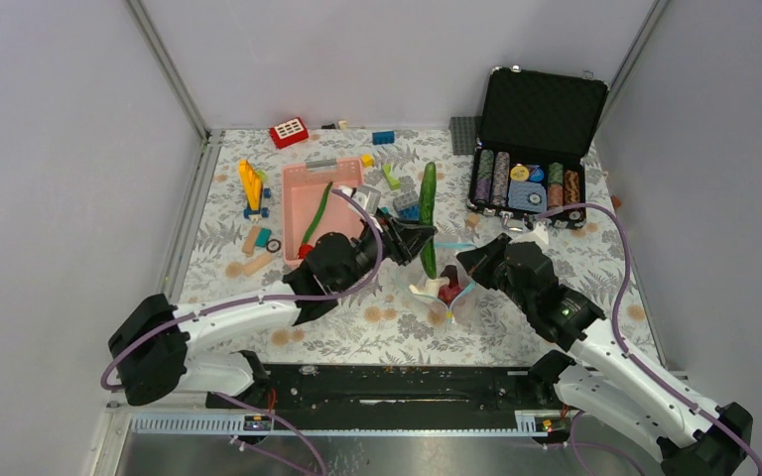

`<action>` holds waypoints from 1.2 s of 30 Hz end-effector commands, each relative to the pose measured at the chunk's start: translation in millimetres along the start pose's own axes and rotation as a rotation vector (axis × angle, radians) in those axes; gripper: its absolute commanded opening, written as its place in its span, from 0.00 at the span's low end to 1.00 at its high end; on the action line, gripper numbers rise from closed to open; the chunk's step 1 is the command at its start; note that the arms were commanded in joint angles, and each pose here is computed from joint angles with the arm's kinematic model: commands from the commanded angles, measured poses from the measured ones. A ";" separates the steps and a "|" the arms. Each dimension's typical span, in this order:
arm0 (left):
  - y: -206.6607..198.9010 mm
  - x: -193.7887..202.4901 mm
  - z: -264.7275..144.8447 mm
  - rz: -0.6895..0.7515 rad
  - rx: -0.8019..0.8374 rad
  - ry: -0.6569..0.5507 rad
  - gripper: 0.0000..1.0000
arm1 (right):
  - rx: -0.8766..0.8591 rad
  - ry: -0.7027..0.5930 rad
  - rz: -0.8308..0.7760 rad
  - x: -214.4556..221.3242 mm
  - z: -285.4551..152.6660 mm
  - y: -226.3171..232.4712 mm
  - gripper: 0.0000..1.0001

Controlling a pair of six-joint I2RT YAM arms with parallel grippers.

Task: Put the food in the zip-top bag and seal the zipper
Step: Place the fake vegetable in the zipper food storage bag.

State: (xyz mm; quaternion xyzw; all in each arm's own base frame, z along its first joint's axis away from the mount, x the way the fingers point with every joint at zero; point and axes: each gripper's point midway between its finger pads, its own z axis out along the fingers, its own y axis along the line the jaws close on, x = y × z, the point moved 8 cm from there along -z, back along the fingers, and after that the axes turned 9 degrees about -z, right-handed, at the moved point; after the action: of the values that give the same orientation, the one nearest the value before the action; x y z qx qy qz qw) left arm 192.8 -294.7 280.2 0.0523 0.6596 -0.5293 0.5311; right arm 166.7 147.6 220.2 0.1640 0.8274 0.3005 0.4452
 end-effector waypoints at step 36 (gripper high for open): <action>-12.9 92.5 -17.0 -0.118 -0.186 -0.029 0.18 | -0.215 -0.081 0.402 -14.9 -5.5 27.8 0.04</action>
State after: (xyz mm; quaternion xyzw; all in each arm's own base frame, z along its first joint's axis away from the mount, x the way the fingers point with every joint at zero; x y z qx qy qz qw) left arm 136.6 -324.8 200.5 -0.0222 0.7219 -0.4799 0.4980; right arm 168.6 162.0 227.8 0.2673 0.7612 0.4279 0.4075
